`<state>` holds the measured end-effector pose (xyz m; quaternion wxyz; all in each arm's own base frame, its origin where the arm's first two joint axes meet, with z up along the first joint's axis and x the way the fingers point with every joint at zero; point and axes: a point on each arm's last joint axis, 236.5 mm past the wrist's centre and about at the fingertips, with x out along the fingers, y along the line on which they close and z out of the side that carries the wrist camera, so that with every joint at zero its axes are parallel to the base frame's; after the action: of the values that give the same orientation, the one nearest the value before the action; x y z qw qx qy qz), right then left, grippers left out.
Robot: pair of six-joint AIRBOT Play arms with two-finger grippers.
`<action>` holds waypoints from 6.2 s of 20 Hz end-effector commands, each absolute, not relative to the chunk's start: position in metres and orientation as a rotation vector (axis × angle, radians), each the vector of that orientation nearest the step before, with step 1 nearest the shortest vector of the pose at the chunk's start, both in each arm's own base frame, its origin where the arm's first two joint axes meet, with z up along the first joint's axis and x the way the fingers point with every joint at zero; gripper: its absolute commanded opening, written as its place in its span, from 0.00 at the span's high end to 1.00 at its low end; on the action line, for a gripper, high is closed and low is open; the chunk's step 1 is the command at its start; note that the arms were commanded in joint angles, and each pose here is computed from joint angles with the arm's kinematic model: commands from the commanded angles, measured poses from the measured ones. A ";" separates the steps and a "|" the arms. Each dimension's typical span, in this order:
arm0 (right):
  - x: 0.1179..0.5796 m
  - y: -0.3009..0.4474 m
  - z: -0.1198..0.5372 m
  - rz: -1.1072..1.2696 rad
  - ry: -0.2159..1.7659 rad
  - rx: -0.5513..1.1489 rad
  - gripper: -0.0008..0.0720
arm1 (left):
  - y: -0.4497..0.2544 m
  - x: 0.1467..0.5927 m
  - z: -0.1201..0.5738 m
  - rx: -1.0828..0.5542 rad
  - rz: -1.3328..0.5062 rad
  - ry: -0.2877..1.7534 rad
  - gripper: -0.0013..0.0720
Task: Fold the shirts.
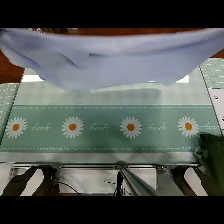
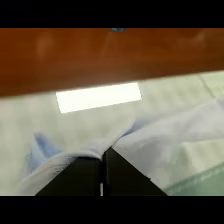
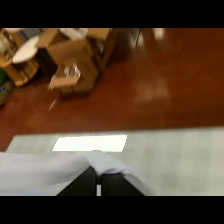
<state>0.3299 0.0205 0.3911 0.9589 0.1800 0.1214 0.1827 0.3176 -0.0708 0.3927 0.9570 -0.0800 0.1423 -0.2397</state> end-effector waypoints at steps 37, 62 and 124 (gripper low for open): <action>0.442 -0.064 0.147 0.087 0.947 0.514 0.96 | -0.042 0.439 0.123 -0.253 -0.282 0.979 0.95; 0.481 -0.029 0.039 0.149 1.137 0.378 0.96 | -0.062 0.474 0.016 -0.202 -0.411 1.226 0.95; 0.265 -0.084 -0.002 0.013 1.437 0.577 0.26 | -0.103 0.176 -0.121 -0.657 -0.351 1.696 0.94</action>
<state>0.2933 -0.0749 0.0139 0.7459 0.2571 0.6134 0.0368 0.1767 -0.1048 -0.1182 0.5999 -0.2898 0.7310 -0.1476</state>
